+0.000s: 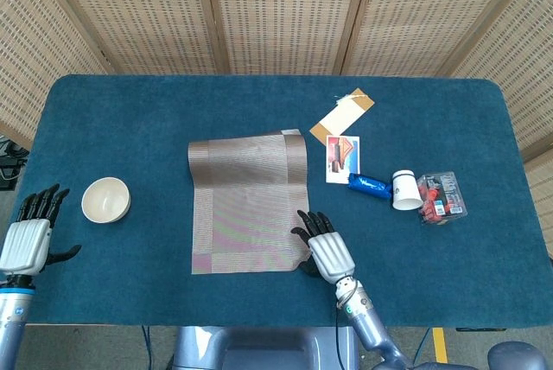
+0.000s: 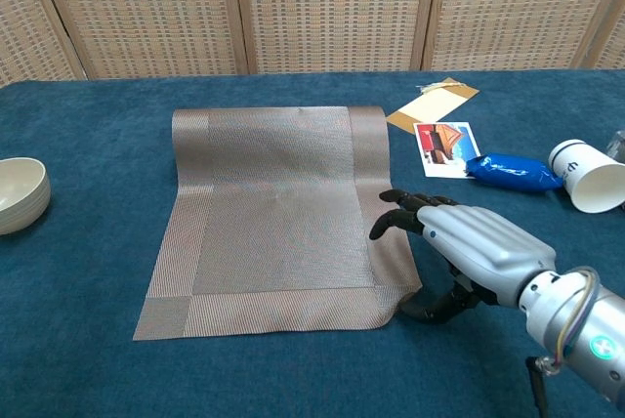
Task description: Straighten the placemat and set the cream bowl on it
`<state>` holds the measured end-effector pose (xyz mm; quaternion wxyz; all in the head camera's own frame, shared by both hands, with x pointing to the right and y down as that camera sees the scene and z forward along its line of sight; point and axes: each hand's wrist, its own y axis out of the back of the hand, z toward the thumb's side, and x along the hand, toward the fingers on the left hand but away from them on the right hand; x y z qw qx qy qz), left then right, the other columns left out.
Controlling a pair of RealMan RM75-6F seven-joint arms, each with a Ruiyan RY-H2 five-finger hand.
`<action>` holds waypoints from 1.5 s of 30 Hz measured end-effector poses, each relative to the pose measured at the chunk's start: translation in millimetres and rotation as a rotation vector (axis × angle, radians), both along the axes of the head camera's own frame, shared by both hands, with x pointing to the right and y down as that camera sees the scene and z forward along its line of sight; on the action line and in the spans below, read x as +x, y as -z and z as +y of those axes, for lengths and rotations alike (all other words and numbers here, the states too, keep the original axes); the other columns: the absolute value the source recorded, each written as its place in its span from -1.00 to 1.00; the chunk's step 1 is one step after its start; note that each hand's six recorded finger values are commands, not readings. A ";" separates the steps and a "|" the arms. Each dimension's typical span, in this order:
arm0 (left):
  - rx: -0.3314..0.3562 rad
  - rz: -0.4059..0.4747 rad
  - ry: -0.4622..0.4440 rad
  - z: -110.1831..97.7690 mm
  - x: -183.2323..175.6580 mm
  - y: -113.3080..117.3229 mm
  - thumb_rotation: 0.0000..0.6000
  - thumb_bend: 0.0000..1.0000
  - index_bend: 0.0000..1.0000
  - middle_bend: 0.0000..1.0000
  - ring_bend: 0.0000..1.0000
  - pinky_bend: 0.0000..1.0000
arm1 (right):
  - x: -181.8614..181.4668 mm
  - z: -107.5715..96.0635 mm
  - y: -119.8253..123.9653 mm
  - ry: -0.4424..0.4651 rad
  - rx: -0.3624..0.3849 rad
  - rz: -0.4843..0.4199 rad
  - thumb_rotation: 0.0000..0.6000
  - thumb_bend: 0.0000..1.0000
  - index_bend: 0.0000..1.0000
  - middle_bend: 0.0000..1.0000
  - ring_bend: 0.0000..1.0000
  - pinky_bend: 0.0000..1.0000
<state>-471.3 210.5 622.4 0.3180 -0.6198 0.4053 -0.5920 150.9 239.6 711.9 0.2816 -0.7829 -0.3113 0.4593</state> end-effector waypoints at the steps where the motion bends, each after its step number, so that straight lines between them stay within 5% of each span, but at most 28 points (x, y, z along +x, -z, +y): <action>1: -0.001 0.000 0.001 0.0 -0.1 -0.2 1.00 -0.72 -0.86 -1.00 -1.00 -1.00 | -0.1 0.1 -0.3 -0.001 -0.001 -0.001 1.00 -0.17 -0.25 -1.00 -1.00 -1.00; 15: -0.009 0.004 0.011 -0.5 -1.3 -1.5 1.00 -0.72 -0.85 -1.00 -1.00 -1.00 | -4.4 0.3 -0.9 -0.019 0.015 -0.033 1.00 -0.07 0.19 -0.90 -1.00 -1.00; 45: -0.011 0.012 0.015 -1.2 -0.1 -2.4 1.00 -0.72 -0.84 -1.00 -1.00 -1.00 | 2.0 4.9 -2.2 -0.032 -0.028 -0.011 1.00 0.29 0.15 -1.00 -1.00 -1.00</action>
